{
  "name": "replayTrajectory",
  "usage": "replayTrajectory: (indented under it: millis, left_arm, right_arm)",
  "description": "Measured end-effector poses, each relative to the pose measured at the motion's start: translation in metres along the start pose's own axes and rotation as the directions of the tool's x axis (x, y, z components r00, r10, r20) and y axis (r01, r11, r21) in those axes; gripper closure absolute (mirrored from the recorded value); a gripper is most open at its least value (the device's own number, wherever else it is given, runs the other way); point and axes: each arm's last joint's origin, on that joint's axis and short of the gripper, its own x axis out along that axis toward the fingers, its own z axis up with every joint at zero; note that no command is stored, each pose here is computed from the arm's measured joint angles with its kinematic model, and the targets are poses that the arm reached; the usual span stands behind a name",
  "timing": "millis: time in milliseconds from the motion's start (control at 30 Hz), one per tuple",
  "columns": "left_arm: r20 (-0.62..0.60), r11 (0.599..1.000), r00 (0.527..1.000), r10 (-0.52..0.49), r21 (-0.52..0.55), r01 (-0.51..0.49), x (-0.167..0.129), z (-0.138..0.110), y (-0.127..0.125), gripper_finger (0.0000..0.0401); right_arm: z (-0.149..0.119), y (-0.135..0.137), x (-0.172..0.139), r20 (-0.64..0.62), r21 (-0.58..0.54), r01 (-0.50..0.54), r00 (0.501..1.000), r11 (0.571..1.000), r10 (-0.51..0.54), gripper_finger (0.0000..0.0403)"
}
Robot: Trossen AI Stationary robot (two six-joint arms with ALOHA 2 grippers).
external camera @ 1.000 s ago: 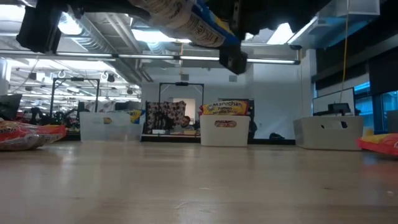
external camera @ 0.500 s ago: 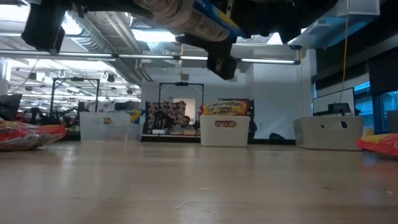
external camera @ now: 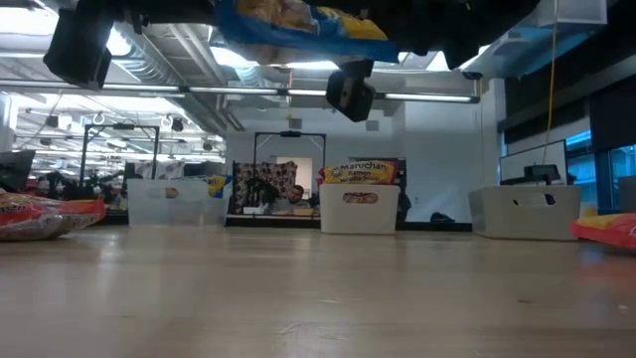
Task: Sort Maruchan noodles
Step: Put the blue noodle pack into the transparent bin
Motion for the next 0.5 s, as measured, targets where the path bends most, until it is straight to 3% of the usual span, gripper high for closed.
replayTrajectory:
  millis: [233,500]
  left_arm:
    - [0.014,0.999,1.000,0.014,-0.033,-0.013,-0.011,0.004,0.000,0.0300]
    - [-0.009,0.998,0.999,0.033,-0.054,-0.033,-0.021,0.005,-0.001,0.0284]
  right_arm:
    - [0.004,0.000,-0.003,-0.012,-0.004,-0.036,0.999,0.999,0.036,0.0302]
    - [0.015,0.009,-0.018,-0.055,-0.003,-0.127,0.990,0.992,0.126,0.0317]
